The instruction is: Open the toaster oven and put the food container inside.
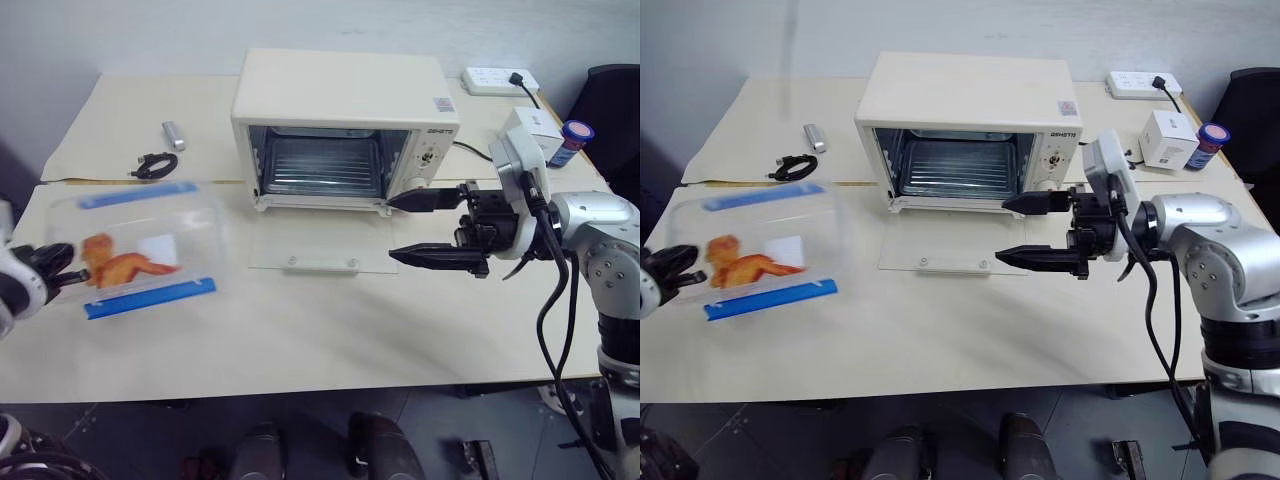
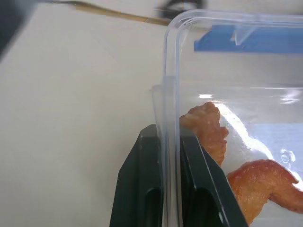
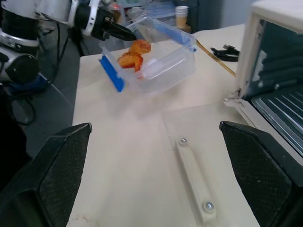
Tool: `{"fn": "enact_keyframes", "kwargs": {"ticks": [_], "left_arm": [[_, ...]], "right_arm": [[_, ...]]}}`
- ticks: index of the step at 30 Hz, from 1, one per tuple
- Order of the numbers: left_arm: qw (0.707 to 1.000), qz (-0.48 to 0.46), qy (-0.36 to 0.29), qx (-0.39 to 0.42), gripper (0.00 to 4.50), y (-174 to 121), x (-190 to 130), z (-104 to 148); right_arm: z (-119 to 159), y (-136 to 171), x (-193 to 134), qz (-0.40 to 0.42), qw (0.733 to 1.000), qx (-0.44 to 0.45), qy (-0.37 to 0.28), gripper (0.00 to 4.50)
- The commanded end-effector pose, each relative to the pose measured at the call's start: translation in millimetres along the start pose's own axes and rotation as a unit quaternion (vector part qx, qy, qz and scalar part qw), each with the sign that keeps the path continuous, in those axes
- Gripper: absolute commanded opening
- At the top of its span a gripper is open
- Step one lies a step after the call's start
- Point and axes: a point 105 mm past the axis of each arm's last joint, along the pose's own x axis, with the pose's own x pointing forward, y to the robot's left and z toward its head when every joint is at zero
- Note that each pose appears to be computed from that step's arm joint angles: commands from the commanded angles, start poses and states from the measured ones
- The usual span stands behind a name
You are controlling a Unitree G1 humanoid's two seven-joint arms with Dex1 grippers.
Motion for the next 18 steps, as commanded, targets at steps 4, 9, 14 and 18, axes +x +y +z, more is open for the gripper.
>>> {"fn": "enact_keyframes", "kwargs": {"ticks": [4, 9, 14, 18], "left_arm": [[0.987, -0.145, 0.026, 0.065, 0.03, -88.6, 37.2, 24.4], [0.975, -0.185, 0.083, 0.085, 0.03, -140.0, 69.0, 15.7], [0.972, -0.188, 0.109, 0.091, 0.03, -170.9, 91.1, 9.9], [0.978, -0.171, 0.101, 0.071, 0.74, -176.7, 104.9, 12.9]], "right_arm": [[2.7, 9.4, -18.7, -0.063, 0.998, -0.017, -0.006, 4.50], [-0.3, 11.8, -27.4, -0.102, 0.995, -0.015, -0.013, 4.50], [-3.9, 15.9, -32.9, -0.127, 0.992, -0.013, -0.018, 4.50], [-7.2, 16.8, -37.7, -0.146, 0.989, -0.013, -0.018, 4.50]]}}
